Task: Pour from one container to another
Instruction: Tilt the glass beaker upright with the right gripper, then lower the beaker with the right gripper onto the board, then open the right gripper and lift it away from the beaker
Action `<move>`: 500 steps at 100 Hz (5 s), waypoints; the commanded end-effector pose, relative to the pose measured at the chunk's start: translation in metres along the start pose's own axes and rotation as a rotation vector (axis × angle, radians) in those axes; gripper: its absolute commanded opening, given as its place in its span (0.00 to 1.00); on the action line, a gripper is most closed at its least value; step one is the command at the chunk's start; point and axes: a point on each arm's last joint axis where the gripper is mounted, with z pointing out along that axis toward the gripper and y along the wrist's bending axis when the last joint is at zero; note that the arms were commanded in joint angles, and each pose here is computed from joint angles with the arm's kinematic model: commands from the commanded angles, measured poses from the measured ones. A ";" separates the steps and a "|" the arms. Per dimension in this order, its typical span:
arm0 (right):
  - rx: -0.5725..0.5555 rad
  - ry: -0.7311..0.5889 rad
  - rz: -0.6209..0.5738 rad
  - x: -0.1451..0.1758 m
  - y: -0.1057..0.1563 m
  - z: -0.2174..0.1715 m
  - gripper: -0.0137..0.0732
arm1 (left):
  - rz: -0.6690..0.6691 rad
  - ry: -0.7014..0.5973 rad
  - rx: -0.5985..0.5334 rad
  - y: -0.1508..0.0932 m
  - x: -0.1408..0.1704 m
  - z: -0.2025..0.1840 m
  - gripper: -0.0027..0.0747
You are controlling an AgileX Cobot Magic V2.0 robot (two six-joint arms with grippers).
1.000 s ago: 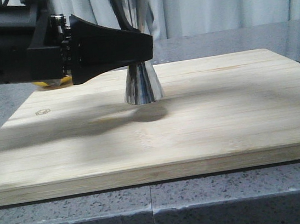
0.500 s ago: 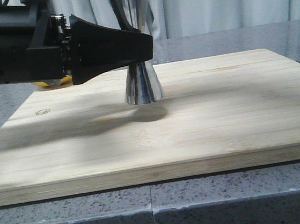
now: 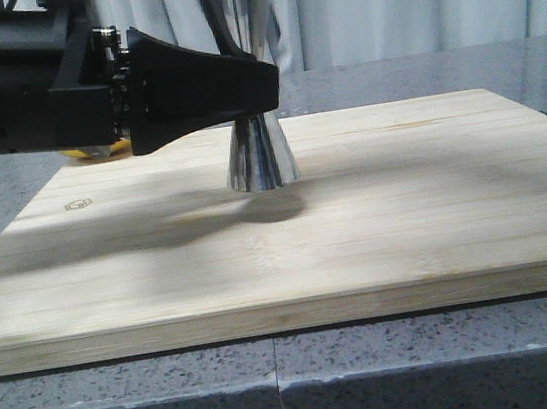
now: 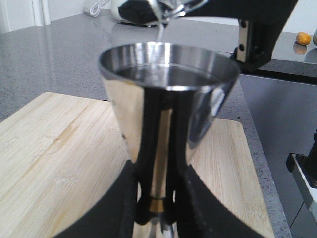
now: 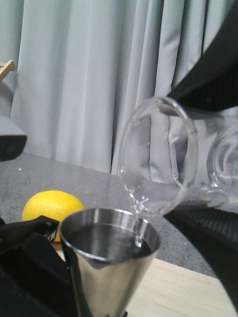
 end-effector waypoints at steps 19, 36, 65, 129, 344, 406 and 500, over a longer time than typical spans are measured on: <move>0.079 -0.007 0.175 0.000 -0.020 -0.009 0.38 | 0.037 -0.218 0.123 -0.015 -0.035 -0.003 0.01; 0.092 -0.011 0.364 0.000 -0.021 -0.009 0.38 | 0.037 -0.218 0.123 -0.015 -0.035 -0.003 0.01; 0.153 -0.028 0.833 0.007 -0.026 -0.010 0.38 | 0.037 -0.218 0.124 -0.015 -0.035 -0.003 0.01; 0.476 0.127 1.324 0.093 0.010 -0.017 0.38 | 0.038 -0.216 0.126 -0.015 -0.035 -0.003 0.01; 0.487 0.169 1.493 0.107 0.141 0.039 0.32 | 0.044 -0.205 0.138 -0.016 -0.034 -0.003 0.01; 0.484 0.172 1.494 0.107 0.142 0.038 0.55 | 0.044 -0.205 0.138 -0.016 -0.034 -0.003 0.01; 0.489 0.163 1.532 0.106 0.142 0.036 0.70 | 0.044 -0.204 0.139 -0.016 -0.033 -0.003 0.01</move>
